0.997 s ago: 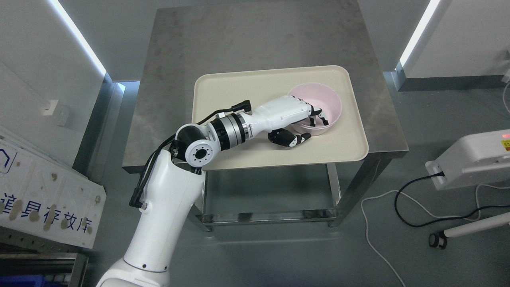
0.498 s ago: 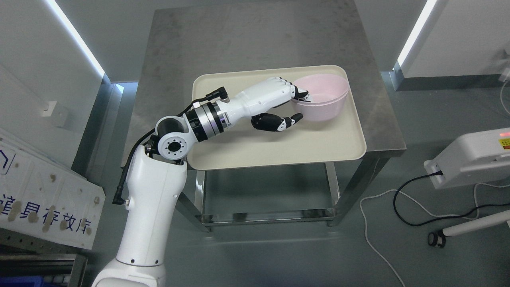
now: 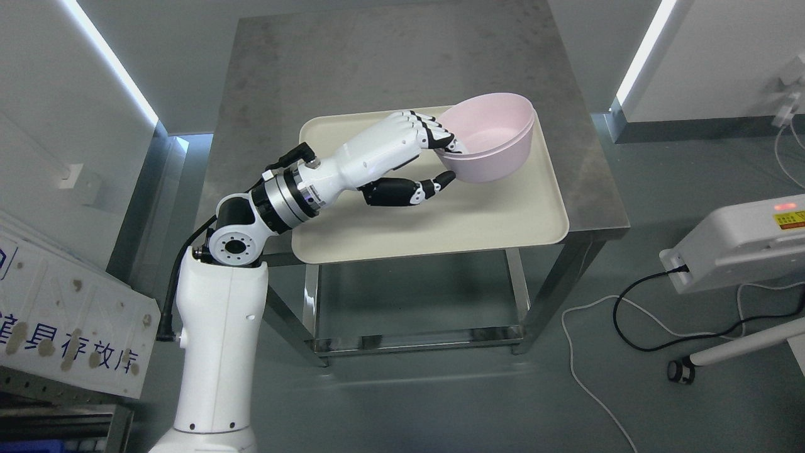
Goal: Stack pink IKEA bowls on left shelf middle
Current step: 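Carry the stacked bowls in the left hand toward the blue bin shelf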
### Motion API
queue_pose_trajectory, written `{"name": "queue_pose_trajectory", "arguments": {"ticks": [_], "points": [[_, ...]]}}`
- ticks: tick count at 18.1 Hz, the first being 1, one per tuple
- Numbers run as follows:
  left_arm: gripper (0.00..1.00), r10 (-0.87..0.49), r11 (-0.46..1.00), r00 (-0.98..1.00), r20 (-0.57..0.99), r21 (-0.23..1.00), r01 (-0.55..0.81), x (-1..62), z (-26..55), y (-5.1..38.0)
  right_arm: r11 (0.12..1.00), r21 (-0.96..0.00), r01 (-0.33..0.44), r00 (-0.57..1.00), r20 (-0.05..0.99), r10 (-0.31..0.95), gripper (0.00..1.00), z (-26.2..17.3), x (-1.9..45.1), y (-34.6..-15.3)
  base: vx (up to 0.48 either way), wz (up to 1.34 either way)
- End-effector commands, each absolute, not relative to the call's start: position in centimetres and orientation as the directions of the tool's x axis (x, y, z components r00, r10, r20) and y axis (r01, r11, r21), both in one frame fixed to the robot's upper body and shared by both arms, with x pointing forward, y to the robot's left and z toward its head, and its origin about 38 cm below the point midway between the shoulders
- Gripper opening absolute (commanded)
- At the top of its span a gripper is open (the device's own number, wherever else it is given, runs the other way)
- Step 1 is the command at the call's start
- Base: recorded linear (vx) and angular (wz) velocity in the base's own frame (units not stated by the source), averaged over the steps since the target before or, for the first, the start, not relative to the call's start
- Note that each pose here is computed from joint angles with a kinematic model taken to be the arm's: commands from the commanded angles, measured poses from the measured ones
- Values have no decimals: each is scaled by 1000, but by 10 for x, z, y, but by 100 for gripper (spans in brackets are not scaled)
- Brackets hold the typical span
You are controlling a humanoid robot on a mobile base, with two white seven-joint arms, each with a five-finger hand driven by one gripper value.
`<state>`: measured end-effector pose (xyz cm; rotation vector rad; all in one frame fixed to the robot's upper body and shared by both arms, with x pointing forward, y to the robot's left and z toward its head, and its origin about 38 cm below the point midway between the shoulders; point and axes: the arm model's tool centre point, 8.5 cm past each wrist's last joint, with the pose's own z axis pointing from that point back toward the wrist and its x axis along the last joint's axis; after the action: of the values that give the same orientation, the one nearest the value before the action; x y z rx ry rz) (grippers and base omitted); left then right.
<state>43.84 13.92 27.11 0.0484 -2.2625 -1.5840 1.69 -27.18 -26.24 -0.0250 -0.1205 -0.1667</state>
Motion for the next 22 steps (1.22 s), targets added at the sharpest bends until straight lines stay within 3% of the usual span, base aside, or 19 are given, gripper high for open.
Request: {"name": "queue_pose_trajectory", "arguments": {"ticks": [1, 22], "points": [[2, -279, 474, -914, 295, 870, 136, 424, 270, 185, 985, -40, 167, 979, 124, -161, 100, -261, 17, -284, -89, -158], [1, -280, 512, -923, 265, 855, 90, 392, 270, 198, 985, -38, 166, 979, 124, -161, 100, -261, 17, -283, -222, -171]]}}
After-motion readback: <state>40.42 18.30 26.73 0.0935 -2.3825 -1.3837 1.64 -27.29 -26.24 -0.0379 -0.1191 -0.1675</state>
